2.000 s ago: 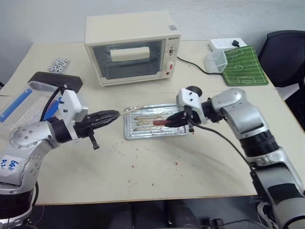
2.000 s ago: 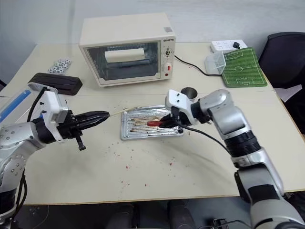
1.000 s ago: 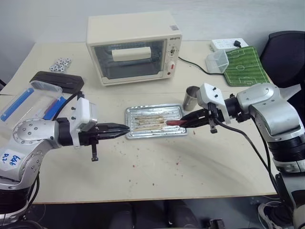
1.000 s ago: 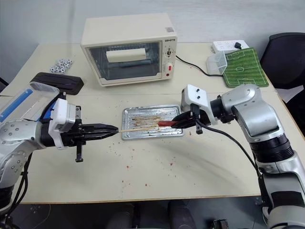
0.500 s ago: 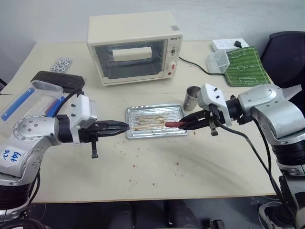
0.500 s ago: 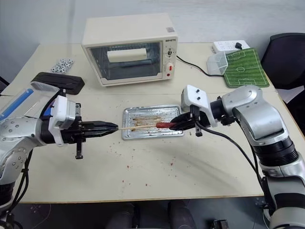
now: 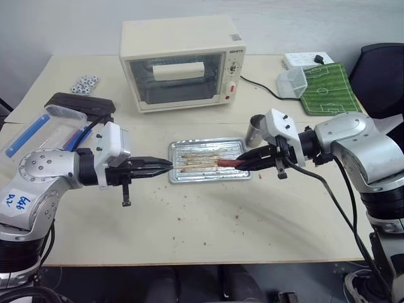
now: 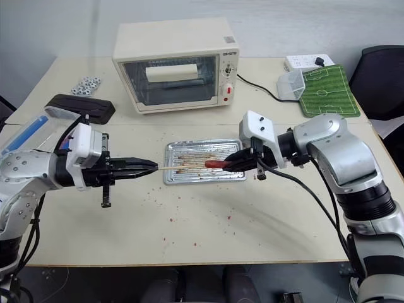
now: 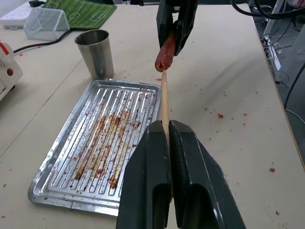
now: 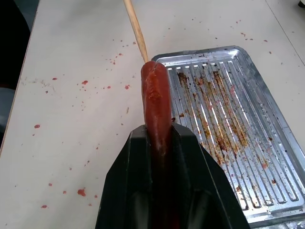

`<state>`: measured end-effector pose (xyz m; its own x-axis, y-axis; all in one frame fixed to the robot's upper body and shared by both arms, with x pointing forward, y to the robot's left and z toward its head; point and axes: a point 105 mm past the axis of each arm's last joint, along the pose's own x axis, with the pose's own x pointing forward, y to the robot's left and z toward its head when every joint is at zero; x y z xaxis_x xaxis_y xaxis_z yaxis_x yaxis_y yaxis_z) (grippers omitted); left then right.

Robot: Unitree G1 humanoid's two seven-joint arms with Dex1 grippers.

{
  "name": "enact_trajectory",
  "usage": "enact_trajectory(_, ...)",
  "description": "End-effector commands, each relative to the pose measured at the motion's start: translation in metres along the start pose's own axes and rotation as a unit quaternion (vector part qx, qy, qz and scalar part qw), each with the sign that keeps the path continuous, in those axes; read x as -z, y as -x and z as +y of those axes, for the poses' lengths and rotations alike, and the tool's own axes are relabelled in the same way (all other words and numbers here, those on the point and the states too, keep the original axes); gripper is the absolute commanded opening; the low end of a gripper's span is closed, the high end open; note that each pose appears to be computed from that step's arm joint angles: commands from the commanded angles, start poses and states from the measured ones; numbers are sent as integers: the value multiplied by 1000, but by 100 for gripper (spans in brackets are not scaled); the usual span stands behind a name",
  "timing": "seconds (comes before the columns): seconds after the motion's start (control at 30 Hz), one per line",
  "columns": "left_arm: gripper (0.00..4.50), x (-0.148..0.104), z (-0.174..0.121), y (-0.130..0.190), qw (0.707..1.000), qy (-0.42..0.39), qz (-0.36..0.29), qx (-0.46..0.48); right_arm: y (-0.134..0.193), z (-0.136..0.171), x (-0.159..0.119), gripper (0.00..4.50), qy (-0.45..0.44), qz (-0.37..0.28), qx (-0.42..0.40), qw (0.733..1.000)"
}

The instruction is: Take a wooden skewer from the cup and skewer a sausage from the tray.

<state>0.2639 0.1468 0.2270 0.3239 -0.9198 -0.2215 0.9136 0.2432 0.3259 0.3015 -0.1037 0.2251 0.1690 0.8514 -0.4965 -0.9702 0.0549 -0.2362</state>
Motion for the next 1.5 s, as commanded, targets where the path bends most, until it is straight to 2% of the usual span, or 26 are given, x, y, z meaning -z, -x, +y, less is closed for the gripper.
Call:
enact_trajectory(0.03,0,-8,0,2,1000,-23,0,3,9,2,-11,26,26,-15,8,1000)
enact_trajectory(0.9,0,-11,1,2,1000,-31,0,4,11,-3,-3,26,19,-9,25,999)
enact_trajectory(1.33,0,-10,3,-1,1000,-24,-5,5,9,3,-17,26,26,-29,16,999)
enact_trajectory(1.5,0,-9,5,2,1000,-25,-2,0,12,1,-13,26,21,-23,23,999)
